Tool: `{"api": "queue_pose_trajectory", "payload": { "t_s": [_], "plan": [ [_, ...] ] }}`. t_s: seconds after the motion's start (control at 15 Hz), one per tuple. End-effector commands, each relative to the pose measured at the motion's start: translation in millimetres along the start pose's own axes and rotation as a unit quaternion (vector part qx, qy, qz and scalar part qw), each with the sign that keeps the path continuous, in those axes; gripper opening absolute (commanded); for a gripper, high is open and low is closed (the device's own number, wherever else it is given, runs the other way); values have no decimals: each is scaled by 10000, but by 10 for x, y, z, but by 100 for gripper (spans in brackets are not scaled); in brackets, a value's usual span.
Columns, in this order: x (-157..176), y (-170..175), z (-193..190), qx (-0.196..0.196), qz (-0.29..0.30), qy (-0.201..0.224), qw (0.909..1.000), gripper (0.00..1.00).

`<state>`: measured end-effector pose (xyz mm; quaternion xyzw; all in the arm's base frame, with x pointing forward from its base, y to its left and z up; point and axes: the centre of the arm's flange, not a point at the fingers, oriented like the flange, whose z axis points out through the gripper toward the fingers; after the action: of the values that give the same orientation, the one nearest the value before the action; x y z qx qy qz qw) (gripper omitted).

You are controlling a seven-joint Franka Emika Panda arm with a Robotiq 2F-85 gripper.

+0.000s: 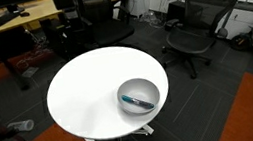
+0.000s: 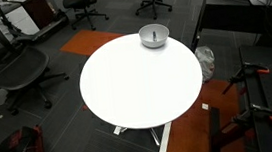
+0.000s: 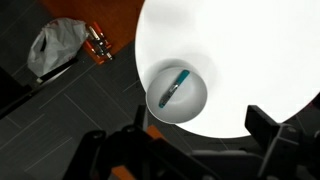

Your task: Remove the marker from the bowl and place it on the table

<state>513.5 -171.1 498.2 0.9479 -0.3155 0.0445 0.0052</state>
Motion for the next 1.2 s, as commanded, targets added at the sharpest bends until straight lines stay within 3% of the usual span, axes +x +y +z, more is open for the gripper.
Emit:
{"api": "queue_pose_trajectory", "payload": {
  "t_s": [0.0, 0.67, 1.13],
  "plan": [
    [355, -227, 226, 480, 682, 189, 9963, 100],
    [930, -272, 1121, 952, 1714, 94, 9805, 100],
    [1117, -126, 1754, 1027, 2284, -362, 9674, 100]
  ]
}}
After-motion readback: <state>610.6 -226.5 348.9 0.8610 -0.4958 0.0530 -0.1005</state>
